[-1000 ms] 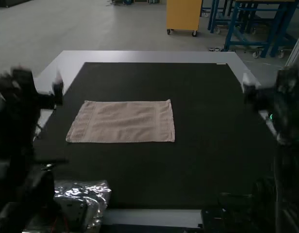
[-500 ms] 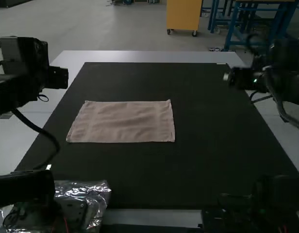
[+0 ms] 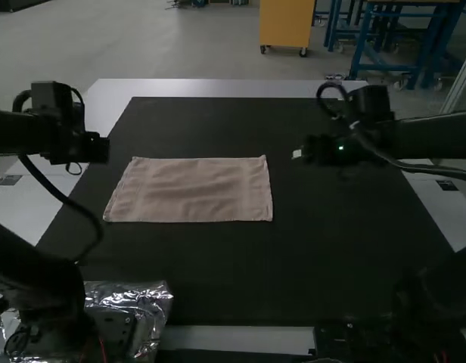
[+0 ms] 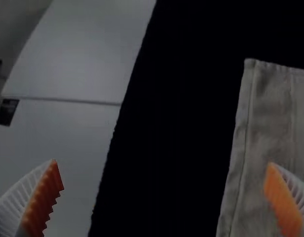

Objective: Fold the towel.

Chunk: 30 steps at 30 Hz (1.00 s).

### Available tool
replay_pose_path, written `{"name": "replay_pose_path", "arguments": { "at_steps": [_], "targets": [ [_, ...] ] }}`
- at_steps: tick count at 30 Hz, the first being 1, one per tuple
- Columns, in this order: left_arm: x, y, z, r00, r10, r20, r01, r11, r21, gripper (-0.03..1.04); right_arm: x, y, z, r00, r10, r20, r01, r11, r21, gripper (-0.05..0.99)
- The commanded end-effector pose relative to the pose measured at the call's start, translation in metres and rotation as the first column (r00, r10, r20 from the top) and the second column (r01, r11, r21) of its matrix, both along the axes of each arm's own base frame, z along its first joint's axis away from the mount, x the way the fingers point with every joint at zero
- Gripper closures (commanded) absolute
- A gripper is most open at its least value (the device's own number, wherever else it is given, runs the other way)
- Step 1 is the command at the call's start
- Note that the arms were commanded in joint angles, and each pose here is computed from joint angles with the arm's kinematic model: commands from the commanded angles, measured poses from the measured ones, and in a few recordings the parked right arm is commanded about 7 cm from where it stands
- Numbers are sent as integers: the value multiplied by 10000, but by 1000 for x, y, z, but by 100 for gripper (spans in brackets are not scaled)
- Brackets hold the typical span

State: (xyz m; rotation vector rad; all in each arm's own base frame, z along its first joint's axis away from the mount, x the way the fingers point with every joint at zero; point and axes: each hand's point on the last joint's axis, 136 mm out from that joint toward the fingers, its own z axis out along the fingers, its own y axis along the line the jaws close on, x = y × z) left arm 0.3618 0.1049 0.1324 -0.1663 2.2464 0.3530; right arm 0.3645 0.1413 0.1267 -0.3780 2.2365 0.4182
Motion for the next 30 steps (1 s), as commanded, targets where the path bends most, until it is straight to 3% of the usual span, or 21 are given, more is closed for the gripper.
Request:
{"name": "replay_pose_path", "arguments": {
  "at_steps": [1, 10, 19, 30],
  "targets": [
    [14, -6, -4, 9992, -409, 2, 408, 9983, -418, 5, 4, 9, -6, 10000, 47, -41, -47, 9999, 95, 3],
    [34, -7, -41, 9940, -858, -683, 824, 9953, -513, 5, 24, 25, -43, 9987, 280, -415, -285, 9995, -106, 3],
    [61, -8, -71, 9862, -1173, -1171, 1056, 9891, -1022, 5, 45, 58, -65, 9956, 860, -382, -865, 9962, -131, 3],
    [94, -16, -82, 9837, -1489, -1005, 1380, 9845, -1080, 5, 79, 76, -81, 9957, 914, -147, -916, 9957, -156, 3]
  ]
}}
